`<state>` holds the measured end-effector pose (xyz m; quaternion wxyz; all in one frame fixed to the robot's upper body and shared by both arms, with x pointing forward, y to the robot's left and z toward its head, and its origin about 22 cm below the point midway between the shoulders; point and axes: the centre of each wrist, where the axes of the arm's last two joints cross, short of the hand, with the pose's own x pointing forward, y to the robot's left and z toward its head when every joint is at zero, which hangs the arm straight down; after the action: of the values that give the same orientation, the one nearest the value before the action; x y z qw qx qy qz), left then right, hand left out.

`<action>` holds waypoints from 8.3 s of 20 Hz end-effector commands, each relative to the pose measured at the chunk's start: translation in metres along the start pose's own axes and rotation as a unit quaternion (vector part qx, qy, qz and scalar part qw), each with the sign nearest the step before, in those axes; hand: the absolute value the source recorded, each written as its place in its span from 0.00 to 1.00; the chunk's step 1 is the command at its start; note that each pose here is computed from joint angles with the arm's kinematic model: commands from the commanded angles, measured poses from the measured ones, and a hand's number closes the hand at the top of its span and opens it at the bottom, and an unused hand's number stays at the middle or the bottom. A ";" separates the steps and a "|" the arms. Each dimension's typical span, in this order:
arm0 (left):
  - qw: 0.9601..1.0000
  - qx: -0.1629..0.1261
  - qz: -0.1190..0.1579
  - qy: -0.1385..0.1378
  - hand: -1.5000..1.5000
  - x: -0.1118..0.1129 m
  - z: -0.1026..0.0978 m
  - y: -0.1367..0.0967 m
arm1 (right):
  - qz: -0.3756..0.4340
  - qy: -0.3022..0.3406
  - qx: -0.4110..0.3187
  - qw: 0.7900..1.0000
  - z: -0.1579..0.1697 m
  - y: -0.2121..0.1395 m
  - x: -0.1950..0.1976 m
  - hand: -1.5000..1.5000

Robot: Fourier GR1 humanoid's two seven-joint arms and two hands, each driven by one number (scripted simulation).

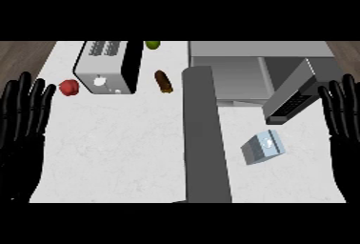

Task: Pick up the milk, place it into the microwave and close the microwave

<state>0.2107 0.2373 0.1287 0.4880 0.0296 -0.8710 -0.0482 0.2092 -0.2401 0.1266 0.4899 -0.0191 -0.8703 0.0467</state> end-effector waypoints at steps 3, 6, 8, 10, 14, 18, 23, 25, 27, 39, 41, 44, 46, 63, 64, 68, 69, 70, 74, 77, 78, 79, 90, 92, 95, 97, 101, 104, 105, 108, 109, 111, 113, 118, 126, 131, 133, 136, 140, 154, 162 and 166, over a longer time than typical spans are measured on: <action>1.000 -0.018 0.011 0.009 0.00 -0.004 0.005 0.009 | 0.032 0.009 -0.024 0.999 -0.006 0.006 0.035 0.00; 0.999 -0.023 0.007 0.029 0.00 -0.019 -0.001 0.030 | 0.067 0.024 -0.031 0.997 0.016 -0.004 0.026 0.00; 0.990 -0.012 0.123 0.062 0.00 -0.015 0.018 0.025 | -0.004 0.031 0.002 0.999 0.004 0.020 0.028 0.00; 0.989 -0.017 0.129 0.064 0.00 -0.002 0.017 0.028 | -0.007 0.034 -0.001 0.999 0.014 0.015 0.047 0.00; 0.990 -0.023 0.125 0.061 0.00 0.008 0.027 0.058 | 0.012 0.052 -0.015 0.998 0.017 0.011 0.040 0.00; 0.989 -0.014 0.131 0.067 0.00 0.022 0.055 0.055 | 0.017 0.065 -0.041 0.997 0.027 0.009 0.036 0.00; 0.989 -0.025 0.127 0.067 0.00 0.040 0.073 0.068 | 0.044 0.085 -0.041 0.995 0.028 0.011 0.020 0.00; 0.989 -0.014 0.128 0.068 0.00 0.033 0.086 0.071 | 0.053 0.093 -0.057 0.993 0.043 0.012 0.007 0.00; 0.989 -0.019 0.132 0.068 0.00 0.034 0.087 0.072 | 0.052 0.112 -0.059 0.991 0.027 0.008 -0.024 0.00; 0.989 -0.020 0.130 0.070 0.00 0.051 0.107 0.095 | 0.096 0.198 -0.109 0.969 0.081 -0.012 -0.104 0.00; 0.990 -0.019 0.124 0.064 0.00 0.064 0.112 0.090 | 0.088 0.195 -0.116 0.970 0.109 -0.035 -0.123 0.00; 0.989 -0.010 0.130 0.074 0.00 0.063 0.115 0.091 | 0.112 0.204 -0.109 0.966 0.100 -0.009 -0.124 0.00; 0.989 -0.008 0.132 0.071 0.00 0.050 0.119 0.103 | 0.111 0.217 -0.105 0.964 0.110 -0.016 -0.156 0.00; 0.989 -0.023 0.128 0.069 0.00 0.072 0.139 0.105 | 0.119 0.221 -0.084 0.964 0.151 -0.061 -0.232 0.00; 0.989 -0.016 0.130 0.069 0.00 0.074 0.131 0.111 | 0.112 0.212 -0.075 0.968 0.140 -0.033 -0.239 0.00; 0.988 -0.019 0.133 0.076 0.00 0.077 0.132 0.110 | 0.077 0.203 -0.081 0.973 0.127 -0.037 -0.253 0.00; 0.989 -0.012 0.125 0.074 0.00 0.074 0.135 0.106 | 0.067 0.215 -0.076 0.971 0.122 -0.048 -0.247 0.00; 0.988 -0.019 0.132 0.073 0.00 0.076 0.132 0.109 | 0.069 0.207 -0.085 0.972 0.147 -0.025 -0.255 0.00; 0.985 -0.022 0.146 0.084 0.00 0.057 0.139 0.116 | 0.029 0.204 -0.086 0.975 0.130 -0.034 -0.262 1.00; 0.987 -0.023 0.139 0.083 0.00 0.064 0.132 0.107 | 0.042 0.201 -0.041 0.978 0.139 -0.035 -0.262 1.00; 0.987 -0.029 0.137 0.082 0.00 0.063 0.136 0.116 | 0.035 0.206 -0.048 0.977 0.116 -0.037 -0.265 1.00; 0.987 -0.028 0.138 0.078 0.00 0.067 0.144 0.113 | 0.033 0.191 -0.047 0.980 0.126 -0.029 -0.266 1.00; 0.985 -0.026 0.153 0.081 0.00 0.064 0.128 0.116 | -0.007 0.140 -0.029 0.990 0.144 -0.009 -0.270 1.00; 0.985 -0.036 0.152 0.079 0.00 0.066 0.143 0.113 | -0.009 0.145 -0.012 0.989 0.119 -0.014 -0.270 1.00; 0.984 -0.029 0.155 0.087 0.00 0.067 0.128 0.117 | -0.011 0.133 -0.010 0.991 0.113 -0.002 -0.271 1.00; 0.985 -0.037 0.147 0.085 0.00 0.067 0.138 0.115 | -0.006 0.130 0.003 0.991 0.079 0.009 -0.271 1.00; 0.985 -0.030 0.144 0.084 0.00 0.077 0.125 0.108 | 0.025 0.116 0.002 0.993 0.059 0.018 -0.269 1.00; 0.983 -0.028 0.158 0.091 0.00 0.064 0.135 0.114 | 0.033 0.109 0.002 0.994 0.039 0.025 -0.267 1.00; 0.984 -0.024 0.152 0.091 0.00 0.061 0.147 0.122 | 0.028 0.113 -0.009 0.993 0.028 -0.010 -0.262 1.00; 0.984 -0.024 0.149 0.095 0.00 0.057 0.140 0.125 | 0.040 0.112 0.002 0.993 0.013 0.019 -0.262 1.00; 0.985 -0.022 0.145 0.094 0.00 0.053 0.151 0.133 | 0.035 0.110 0.002 0.993 -0.006 -0.002 -0.256 1.00; 0.985 -0.032 0.139 0.092 0.00 0.064 0.132 0.114 | 0.052 0.116 0.007 0.992 -0.016 -0.004 -0.254 1.00; 0.984 -0.028 0.149 0.096 0.00 0.060 0.134 0.122 | 0.063 0.115 0.007 0.991 -0.042 -0.003 -0.246 1.00; 0.983 -0.038 0.151 0.101 0.00 0.056 0.119 0.130 | 0.079 0.128 0.017 0.988 -0.082 -0.006 -0.231 1.00; 0.982 -0.054 0.163 0.077 0.00 0.040 0.109 0.123 | 0.169 0.127 0.004 0.977 -0.111 -0.024 -0.215 1.00; 0.982 -0.056 0.161 0.077 0.00 0.034 0.108 0.134 | 0.222 0.127 -0.037 0.966 -0.110 -0.046 -0.212 1.00; 0.980 -0.072 0.171 0.072 0.00 0.037 0.107 0.125 | 0.232 0.118 -0.057 0.964 -0.127 -0.050 -0.201 1.00; 0.982 -0.071 0.160 0.074 0.00 0.041 0.103 0.130 | 0.241 0.131 -0.061 0.960 -0.120 -0.054 -0.204 1.00; 0.982 -0.078 0.160 0.061 0.00 0.036 0.092 0.130 | 0.256 0.127 -0.075 0.955 -0.130 -0.064 -0.196 1.00; 0.981 -0.095 0.161 0.057 0.00 0.031 0.083 0.133 | 0.269 0.125 -0.111 0.949 -0.144 -0.079 -0.184 1.00; 0.984 -0.091 0.135 0.068 0.00 0.032 0.080 0.137 | 0.278 0.126 -0.120 0.945 -0.147 -0.097 -0.176 1.00; 0.983 -0.105 0.132 0.071 0.00 0.029 0.076 0.135 | 0.272 0.122 -0.120 0.947 -0.148 -0.091 -0.177 1.00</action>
<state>0.1274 0.3734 0.1295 0.5466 -0.1355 -0.8238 -0.0650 0.4286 -0.3347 0.0599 0.5556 -0.3187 -0.7646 0.0723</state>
